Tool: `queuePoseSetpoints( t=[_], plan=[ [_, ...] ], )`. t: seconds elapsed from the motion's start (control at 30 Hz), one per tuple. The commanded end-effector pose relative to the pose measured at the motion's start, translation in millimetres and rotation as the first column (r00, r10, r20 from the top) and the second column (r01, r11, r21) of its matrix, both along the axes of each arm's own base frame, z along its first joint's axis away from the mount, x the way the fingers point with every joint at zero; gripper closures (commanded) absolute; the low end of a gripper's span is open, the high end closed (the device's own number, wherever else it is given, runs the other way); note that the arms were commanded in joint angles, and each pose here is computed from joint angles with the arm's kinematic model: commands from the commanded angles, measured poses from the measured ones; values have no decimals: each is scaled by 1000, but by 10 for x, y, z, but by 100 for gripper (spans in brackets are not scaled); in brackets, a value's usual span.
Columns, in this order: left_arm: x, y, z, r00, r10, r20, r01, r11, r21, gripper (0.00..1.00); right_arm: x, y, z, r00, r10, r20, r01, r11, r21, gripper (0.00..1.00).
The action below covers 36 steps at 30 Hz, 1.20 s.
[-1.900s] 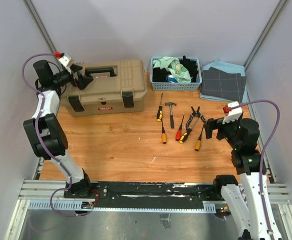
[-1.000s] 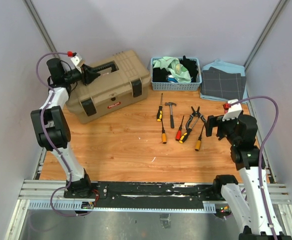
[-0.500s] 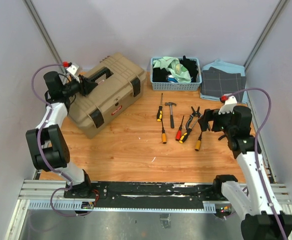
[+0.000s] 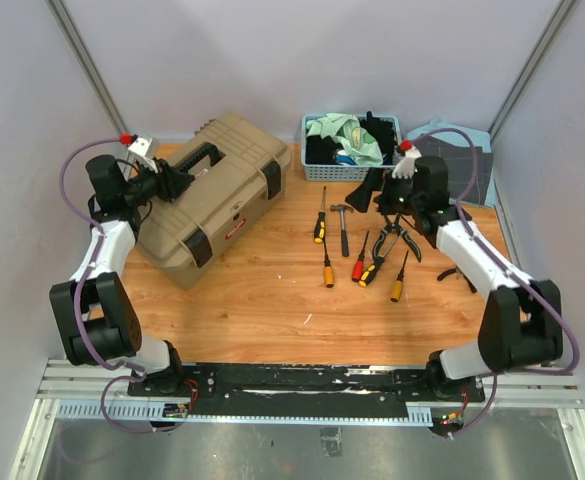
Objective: Pack the tool kit
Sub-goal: Move the toolbox to the center of the board.
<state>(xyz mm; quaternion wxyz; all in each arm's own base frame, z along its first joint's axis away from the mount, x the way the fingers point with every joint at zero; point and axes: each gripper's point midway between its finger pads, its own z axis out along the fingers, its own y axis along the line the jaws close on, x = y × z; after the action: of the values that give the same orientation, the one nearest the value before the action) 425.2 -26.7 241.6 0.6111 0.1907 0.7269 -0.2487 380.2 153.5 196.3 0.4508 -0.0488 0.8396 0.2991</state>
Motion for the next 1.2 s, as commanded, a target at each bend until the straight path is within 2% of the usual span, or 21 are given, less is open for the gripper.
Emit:
queuePoseSetpoints(
  t=[0.0, 0.1, 0.17, 0.27, 0.37, 0.47, 0.6, 0.67, 0.77, 0.9, 1.17],
  plan=[
    [14, -33, 360, 1000, 16, 14, -15, 997, -72, 100, 245, 512, 176, 996, 79, 27, -82, 988, 129, 1],
    [18, -28, 349, 1000, 16, 11, -16, 997, -70, 100, 373, 715, 80, 995, 98, 11, -98, 969, 227, 1],
    [17, -32, 345, 999, -1, 32, 2, 999, -33, 100, 438, 783, 11, 994, 112, 10, -111, 963, 248, 1],
    [-73, -156, 282, 985, -167, 37, 166, 985, 43, 100, 473, 827, -78, 977, 204, 68, -212, 969, 127, 1],
    [-95, -227, 178, 966, -257, -18, 257, 966, 18, 100, 445, 850, -113, 932, 339, 131, -341, 940, -4, 2],
    [9, -183, 175, 971, -235, -43, 235, 972, 8, 100, 470, 906, -152, 899, 411, 153, -410, 911, -39, 2],
    [40, -121, 198, 984, -176, -34, 177, 984, 33, 100, 581, 1148, -163, 843, 499, 202, -517, 854, 49, 2],
    [76, -51, 191, 992, -119, -50, 121, 992, 48, 100, 720, 1222, -182, 845, 483, 228, -514, 852, 100, 2],
    [66, -7, 246, 997, -47, -62, 48, 999, 17, 100, 878, 1301, -245, 876, 445, 188, -478, 855, 202, 3],
    [-34, -20, 183, 997, -28, -69, 29, 999, 13, 100, 948, 1374, -359, 877, 439, 196, -477, 846, 240, 3],
    [-86, -16, 54, 993, -52, -106, 58, 997, 56, 100, 838, 1567, -263, 731, 566, 381, -670, 700, 246, 0]
  ],
)
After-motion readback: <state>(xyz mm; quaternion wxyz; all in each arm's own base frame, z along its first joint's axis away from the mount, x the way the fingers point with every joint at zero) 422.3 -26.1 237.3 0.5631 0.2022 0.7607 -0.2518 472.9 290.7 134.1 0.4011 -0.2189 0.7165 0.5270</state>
